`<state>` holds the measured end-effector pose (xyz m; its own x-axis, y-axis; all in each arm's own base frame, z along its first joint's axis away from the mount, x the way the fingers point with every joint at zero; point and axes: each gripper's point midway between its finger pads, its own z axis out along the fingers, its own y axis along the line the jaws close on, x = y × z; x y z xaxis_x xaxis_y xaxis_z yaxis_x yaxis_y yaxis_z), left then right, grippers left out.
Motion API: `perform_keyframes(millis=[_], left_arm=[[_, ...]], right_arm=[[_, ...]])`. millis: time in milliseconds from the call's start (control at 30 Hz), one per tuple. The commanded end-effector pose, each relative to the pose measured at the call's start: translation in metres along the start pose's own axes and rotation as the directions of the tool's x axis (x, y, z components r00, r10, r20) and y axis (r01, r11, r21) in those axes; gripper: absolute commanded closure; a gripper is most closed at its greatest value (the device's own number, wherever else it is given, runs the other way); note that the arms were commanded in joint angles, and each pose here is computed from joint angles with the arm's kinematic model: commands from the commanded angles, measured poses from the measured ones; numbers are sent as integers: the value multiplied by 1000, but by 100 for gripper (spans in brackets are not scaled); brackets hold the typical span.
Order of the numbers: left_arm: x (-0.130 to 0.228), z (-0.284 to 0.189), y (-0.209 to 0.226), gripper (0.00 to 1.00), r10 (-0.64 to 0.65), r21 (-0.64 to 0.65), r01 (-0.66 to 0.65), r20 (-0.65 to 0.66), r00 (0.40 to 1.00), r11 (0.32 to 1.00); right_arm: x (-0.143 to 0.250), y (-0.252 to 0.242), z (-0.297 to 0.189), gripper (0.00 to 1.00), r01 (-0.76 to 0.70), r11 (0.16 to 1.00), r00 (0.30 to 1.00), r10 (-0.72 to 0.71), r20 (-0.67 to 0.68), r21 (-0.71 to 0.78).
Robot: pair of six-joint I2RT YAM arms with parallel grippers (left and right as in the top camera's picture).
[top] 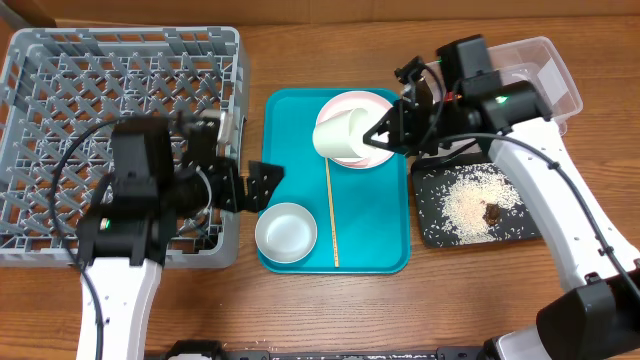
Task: Sort waste into correct bins and load items into the dishwasher
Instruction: 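Hand the white cup from the right gripper to the left gripper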
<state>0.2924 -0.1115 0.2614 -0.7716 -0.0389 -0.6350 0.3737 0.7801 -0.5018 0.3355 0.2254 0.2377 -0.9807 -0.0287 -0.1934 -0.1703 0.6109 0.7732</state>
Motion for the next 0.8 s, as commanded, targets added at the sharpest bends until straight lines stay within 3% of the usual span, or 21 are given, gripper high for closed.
perform_keyframes(millis=[0, 300, 633, 767], left_arm=[[-8, 4, -49, 0, 88, 328, -86, 9, 996, 941], [-28, 15, -68, 0, 143, 573, -161, 75, 987, 804], [-22, 25, -96, 0, 217, 650, -218, 84, 973, 728], [-20, 28, -111, 10, 264, 670, -268, 110, 958, 693]], right_arm=[[13, 41, -9, 96, 75, 961, 993, -97, -69, -267], [27, 67, -13, 96, 86, 911, 984, -142, -110, -402], [33, 83, -12, 96, 108, 877, 975, -184, -121, -468], [34, 84, -12, 96, 107, 877, 975, -185, -124, -469]])
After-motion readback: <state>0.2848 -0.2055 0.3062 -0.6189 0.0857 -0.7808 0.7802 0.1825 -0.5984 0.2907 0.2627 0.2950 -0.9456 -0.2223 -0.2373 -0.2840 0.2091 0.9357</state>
